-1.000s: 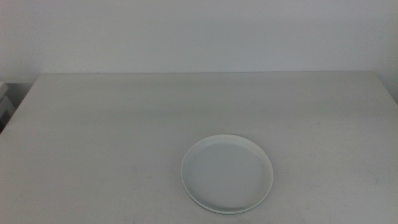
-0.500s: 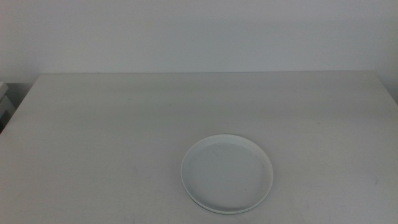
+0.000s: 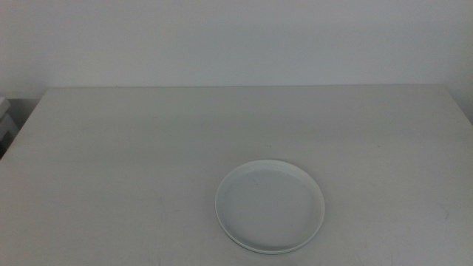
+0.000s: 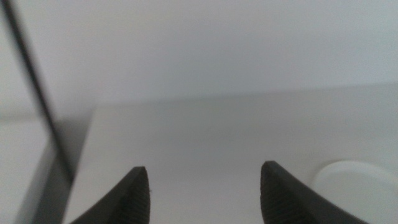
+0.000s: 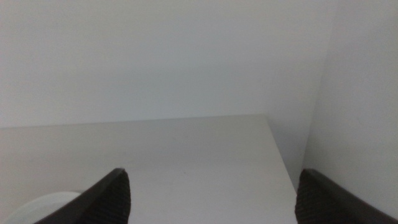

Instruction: Stack the three bowls on top of each other.

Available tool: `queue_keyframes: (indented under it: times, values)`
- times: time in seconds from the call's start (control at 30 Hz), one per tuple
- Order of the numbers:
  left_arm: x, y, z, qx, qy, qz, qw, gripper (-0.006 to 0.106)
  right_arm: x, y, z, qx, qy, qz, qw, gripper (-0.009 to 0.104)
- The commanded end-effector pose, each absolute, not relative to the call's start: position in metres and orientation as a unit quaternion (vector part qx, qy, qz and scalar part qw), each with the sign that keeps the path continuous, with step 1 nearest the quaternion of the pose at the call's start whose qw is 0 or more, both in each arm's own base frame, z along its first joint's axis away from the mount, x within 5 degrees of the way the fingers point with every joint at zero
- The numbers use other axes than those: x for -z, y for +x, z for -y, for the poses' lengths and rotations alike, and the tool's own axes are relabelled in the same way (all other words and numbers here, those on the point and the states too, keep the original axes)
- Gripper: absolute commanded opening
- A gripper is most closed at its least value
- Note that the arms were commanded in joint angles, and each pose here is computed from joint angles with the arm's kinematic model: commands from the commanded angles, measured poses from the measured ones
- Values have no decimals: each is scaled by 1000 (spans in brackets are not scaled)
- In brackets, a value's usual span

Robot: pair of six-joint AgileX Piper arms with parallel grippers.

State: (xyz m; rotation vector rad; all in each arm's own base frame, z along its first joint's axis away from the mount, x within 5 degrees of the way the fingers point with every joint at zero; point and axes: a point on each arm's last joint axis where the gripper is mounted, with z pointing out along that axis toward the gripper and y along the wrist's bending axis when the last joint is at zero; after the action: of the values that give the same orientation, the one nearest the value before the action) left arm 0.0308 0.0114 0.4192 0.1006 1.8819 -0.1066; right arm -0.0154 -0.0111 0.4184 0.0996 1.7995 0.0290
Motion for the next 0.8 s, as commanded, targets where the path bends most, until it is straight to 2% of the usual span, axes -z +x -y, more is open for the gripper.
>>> queue_keyframes:
  times: [0.0, 0.2, 0.33, 0.77]
  values:
    - [-424, 26, -5, 82, 74, -761, 639, 61, -415, -14, 12, -9, 37, -754, 656, 68]
    - [-391, 45, 8, 75, 125, -742, 654, 61, -389, -19, 12, 5, 17, -725, 688, 68]
    - [-382, 56, 13, 68, 137, -710, 687, 61, -376, -15, 11, 9, 12, -738, 674, 68]
    - [-330, 71, 19, 53, 154, -760, 629, 61, -343, 5, 9, 11, 10, -779, 627, 68]
